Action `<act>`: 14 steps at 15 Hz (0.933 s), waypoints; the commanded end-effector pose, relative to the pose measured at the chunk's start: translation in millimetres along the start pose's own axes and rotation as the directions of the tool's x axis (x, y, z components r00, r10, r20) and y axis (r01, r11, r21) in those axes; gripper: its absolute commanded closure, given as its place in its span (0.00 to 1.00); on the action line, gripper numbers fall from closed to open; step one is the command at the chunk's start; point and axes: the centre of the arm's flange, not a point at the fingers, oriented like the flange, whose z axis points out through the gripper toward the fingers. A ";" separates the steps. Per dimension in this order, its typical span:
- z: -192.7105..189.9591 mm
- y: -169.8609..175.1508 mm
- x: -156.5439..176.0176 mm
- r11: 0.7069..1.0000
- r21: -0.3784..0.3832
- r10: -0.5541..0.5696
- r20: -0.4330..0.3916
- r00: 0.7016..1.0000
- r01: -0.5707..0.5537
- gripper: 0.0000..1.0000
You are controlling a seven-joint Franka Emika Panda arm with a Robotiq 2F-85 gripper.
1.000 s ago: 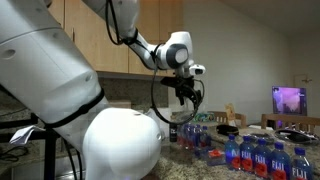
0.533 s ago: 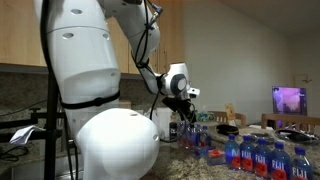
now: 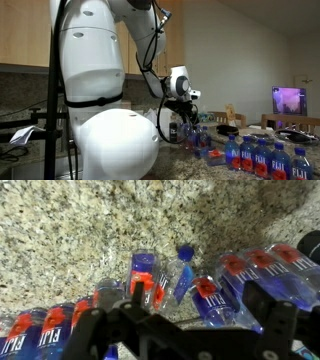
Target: Pick up the bottles laying on the table and put them upright on the left and right side of the table
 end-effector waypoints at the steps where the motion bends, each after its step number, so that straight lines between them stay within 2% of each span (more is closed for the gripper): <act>1: 45.0 -30.7 34.4 0.995 -0.082 -0.059 -0.013 0.998 0.058 0.00; 4: 74.6 -43.1 67.3 0.991 -0.075 -0.104 0.058 0.993 0.108 0.00; 5: 88.3 -46.8 78.9 0.992 -0.061 -0.099 0.109 0.989 0.106 0.00; 7: 119.6 -53.2 96.3 0.995 -0.050 -0.074 0.237 0.969 0.088 0.00; 10: 156.6 -55.2 107.7 0.999 -0.045 0.013 0.401 0.916 0.005 0.00; 14: 183.0 -44.5 119.2 0.987 -0.104 0.158 0.472 0.867 -0.123 0.00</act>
